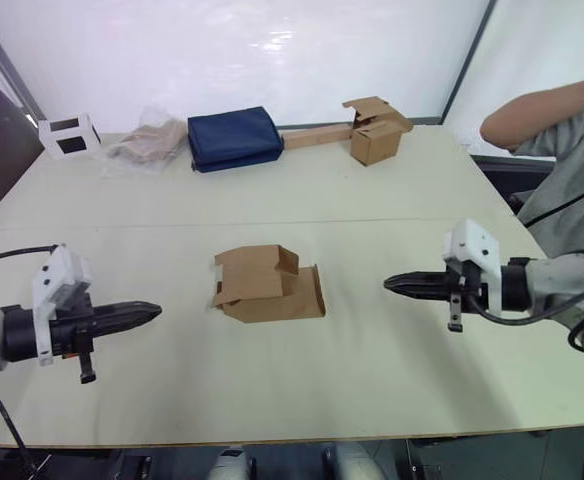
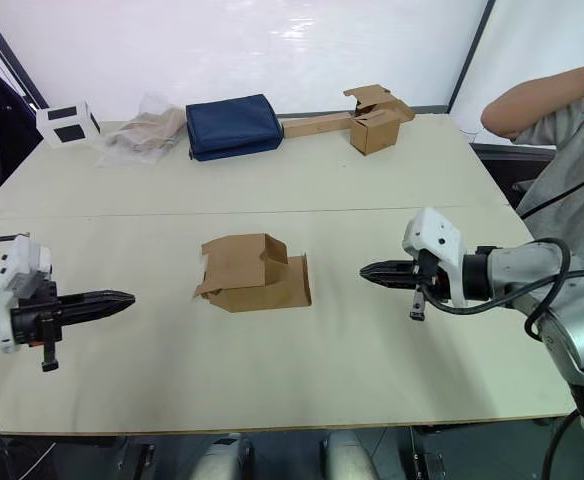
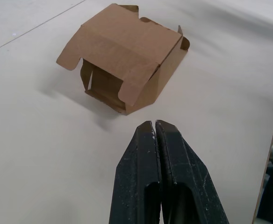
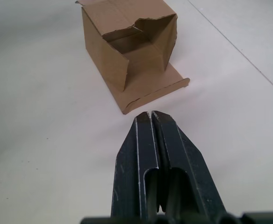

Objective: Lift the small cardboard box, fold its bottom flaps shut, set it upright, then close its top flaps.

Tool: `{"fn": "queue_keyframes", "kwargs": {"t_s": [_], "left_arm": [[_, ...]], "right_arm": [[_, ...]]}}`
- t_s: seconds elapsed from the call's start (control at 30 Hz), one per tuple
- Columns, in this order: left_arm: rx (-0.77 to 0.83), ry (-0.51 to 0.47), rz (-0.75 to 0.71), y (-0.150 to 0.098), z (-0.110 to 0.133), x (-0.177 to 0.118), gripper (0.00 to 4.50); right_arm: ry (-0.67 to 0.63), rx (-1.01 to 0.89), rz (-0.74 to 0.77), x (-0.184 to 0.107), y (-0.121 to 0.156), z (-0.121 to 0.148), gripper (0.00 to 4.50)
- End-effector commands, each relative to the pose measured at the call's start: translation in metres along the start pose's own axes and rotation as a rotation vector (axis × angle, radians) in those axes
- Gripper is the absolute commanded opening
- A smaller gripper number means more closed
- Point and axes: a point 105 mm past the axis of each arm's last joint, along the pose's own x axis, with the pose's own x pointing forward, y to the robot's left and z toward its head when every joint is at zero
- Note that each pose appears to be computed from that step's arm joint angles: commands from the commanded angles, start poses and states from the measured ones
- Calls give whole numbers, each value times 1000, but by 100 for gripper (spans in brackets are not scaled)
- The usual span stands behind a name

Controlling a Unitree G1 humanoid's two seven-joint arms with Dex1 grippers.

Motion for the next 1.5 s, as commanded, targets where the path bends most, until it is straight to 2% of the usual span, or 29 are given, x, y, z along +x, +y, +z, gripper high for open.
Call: {"fn": "queue_keyframes", "kwargs": {"t_s": [0.03,0.17,0.27,0.63,1.03,1.13,1.23,1.27,1.33,1.37,1.43,1.5], "left_arm": [[53,25,10,4,5,-4,7],[37,46,18,5,2,-7,7],[48,20,19,7,8,-1,7],[47,14,-5,4,7,3,7],[27,21,-27,14,14,14,7],[-56,24,-23,15,16,23,7],[-207,-31,-74,8,29,32,7],[-252,-39,-90,7,30,36,54],[-315,-40,-122,4,30,39,101],[-388,-60,-139,5,31,40,160],[-567,-93,-172,11,31,41,242],[-676,-105,-193,14,29,42,320]], "right_arm": [[-41,-40,-18,-1,0,12,0],[-51,-45,-19,1,3,14,0],[-56,-45,-25,1,-1,13,0],[-68,-49,-22,6,5,15,0],[-81,-35,-48,11,8,13,0],[-107,-23,-53,11,11,18,0],[-106,-27,-73,12,6,18,0],[-95,-29,-79,13,4,15,0],[-83,-32,-77,16,5,11,0],[-89,-31,-69,17,7,12,0],[-104,-28,-63,18,7,14,0],[-106,-35,-69,20,5,15,0]]}}
